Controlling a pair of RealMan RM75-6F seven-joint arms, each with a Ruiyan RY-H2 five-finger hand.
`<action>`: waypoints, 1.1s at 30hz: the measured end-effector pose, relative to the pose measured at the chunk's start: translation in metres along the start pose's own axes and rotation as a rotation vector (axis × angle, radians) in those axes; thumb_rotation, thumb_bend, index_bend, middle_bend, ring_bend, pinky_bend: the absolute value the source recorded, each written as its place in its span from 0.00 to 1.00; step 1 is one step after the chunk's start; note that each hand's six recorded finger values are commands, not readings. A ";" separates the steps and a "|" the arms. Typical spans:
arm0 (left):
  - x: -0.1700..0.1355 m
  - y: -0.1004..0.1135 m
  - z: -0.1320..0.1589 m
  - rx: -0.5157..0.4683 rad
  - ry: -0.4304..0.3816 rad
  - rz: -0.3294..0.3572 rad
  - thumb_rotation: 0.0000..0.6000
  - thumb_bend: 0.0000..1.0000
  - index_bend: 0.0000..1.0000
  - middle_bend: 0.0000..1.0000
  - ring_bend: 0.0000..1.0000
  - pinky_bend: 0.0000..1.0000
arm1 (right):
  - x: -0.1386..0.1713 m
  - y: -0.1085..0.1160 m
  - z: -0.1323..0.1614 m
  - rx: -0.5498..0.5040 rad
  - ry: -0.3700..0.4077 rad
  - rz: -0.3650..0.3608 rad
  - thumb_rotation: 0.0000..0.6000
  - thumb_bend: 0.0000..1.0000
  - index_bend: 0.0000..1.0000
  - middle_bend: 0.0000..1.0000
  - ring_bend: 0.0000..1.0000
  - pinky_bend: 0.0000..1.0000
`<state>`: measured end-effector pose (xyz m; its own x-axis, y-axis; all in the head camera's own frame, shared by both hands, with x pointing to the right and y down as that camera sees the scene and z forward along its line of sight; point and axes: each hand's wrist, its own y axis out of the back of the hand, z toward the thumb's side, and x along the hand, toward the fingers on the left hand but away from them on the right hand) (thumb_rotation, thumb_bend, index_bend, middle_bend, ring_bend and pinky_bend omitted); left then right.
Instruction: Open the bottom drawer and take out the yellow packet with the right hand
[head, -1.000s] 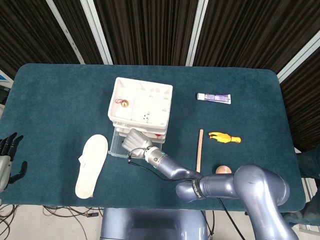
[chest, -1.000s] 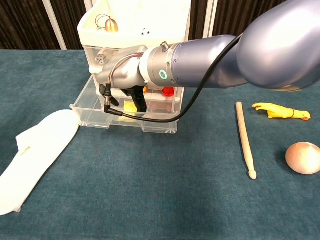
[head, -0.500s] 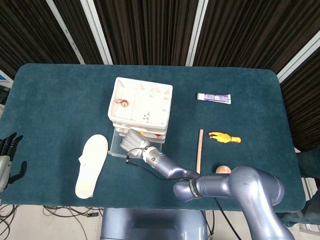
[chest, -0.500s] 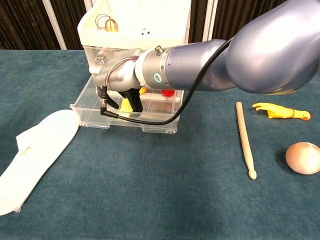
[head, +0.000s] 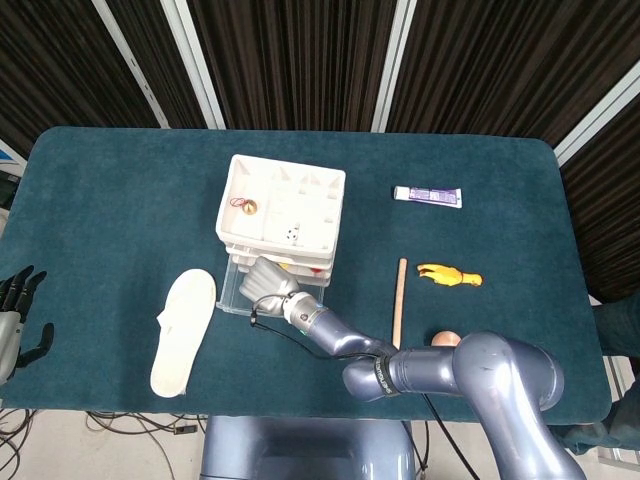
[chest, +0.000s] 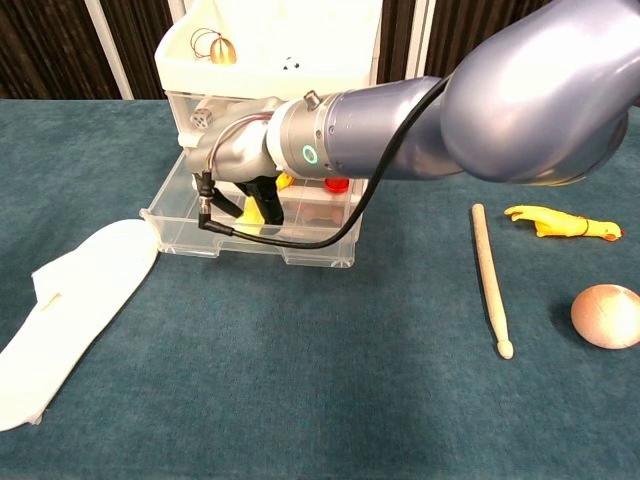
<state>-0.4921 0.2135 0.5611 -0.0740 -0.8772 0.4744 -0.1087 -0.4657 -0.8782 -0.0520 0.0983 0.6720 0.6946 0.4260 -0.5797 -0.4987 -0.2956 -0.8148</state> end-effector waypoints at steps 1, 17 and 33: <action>0.000 0.000 0.000 0.000 0.000 0.000 1.00 0.46 0.05 0.00 0.00 0.07 | 0.000 0.001 0.000 -0.003 0.000 -0.002 1.00 0.32 0.55 1.00 1.00 1.00; 0.000 0.000 0.000 0.002 0.003 0.000 1.00 0.46 0.05 0.00 0.00 0.10 | 0.016 0.025 -0.006 -0.081 -0.005 -0.064 1.00 0.29 0.55 1.00 1.00 1.00; -0.001 -0.001 0.000 0.014 0.005 0.001 1.00 0.46 0.05 0.00 0.00 0.10 | 0.083 0.066 -0.055 -0.149 -0.075 -0.166 1.00 0.39 0.58 1.00 1.00 1.00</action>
<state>-0.4921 0.2145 0.5613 -0.0788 -0.8770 0.4739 -0.0952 -0.4666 -0.8793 0.0015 0.0667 0.5702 0.7177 0.5400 -0.4396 -0.2948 -0.3363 -0.8944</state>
